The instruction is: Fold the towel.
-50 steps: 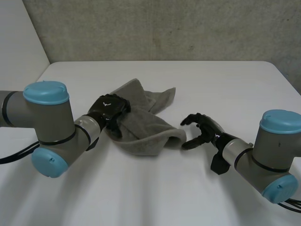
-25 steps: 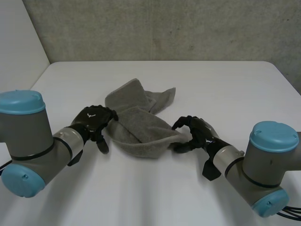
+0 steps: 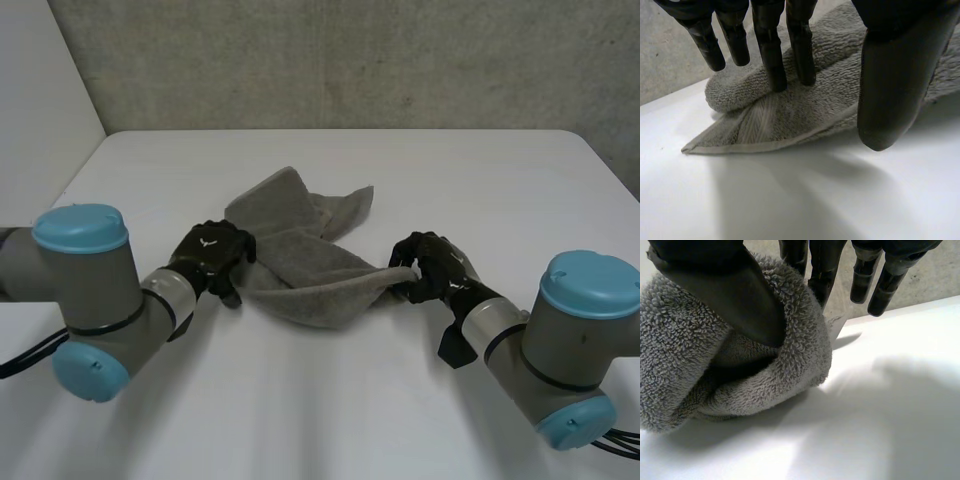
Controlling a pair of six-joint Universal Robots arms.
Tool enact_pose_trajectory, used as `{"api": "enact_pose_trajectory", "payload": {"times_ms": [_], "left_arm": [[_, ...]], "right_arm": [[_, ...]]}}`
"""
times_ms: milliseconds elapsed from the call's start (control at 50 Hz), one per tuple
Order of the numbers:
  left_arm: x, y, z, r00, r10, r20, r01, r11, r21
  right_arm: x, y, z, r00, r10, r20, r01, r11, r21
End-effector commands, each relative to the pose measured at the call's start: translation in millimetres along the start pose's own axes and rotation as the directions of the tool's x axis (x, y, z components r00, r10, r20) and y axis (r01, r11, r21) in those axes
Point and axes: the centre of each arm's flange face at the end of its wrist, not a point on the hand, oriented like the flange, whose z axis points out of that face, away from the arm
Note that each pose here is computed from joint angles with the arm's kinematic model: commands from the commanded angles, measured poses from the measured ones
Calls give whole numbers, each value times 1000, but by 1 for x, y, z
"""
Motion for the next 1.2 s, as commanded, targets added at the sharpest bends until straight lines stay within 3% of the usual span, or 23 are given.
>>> {"api": "enact_pose_trajectory", "payload": {"times_ms": [20, 240, 400, 540, 640, 780, 940, 1020, 1160, 1200], "left_arm": [[3, 4, 11, 1000, 1, -9, -1, 1000, 12], [12, -3, 13, 1000, 11, -26, -10, 999, 42], [15, -6, 11, 999, 14, -33, -12, 999, 50], [29, 0, 7, 998, 20, -67, -18, 999, 31], [56, 9, -4, 991, 38, -130, -36, 999, 12], [64, 8, -3, 989, 50, -142, -44, 998, 46], [78, 6, 3, 988, -50, -145, 61, 995, 72], [87, 2, 5, 985, -50, -168, 66, 994, 91], [78, -16, 17, 989, -48, -141, 70, 985, 158], [62, -17, 22, 995, -46, -93, 61, 985, 161]], "right_arm": [[6, -27, -7, 1000, 5, -19, -4, 998, 65], [27, -60, -15, 996, 24, -83, -12, 989, 147], [28, -61, -16, 996, 28, -85, -15, 988, 151], [27, -64, -12, 997, 21, -77, -8, 987, 162], [26, -71, -9, 997, 19, -71, -6, 983, 182], [28, -69, -6, 997, 47, -68, -34, 983, 178], [29, -68, -6, 996, 47, -70, -34, 984, 174], [28, -69, -6, 997, 44, -68, -31, 984, 176], [26, -79, -2, 998, 11, -56, 0, 981, 196], [18, -85, -4, 997, -61, -47, 68, 983, 172]]}}
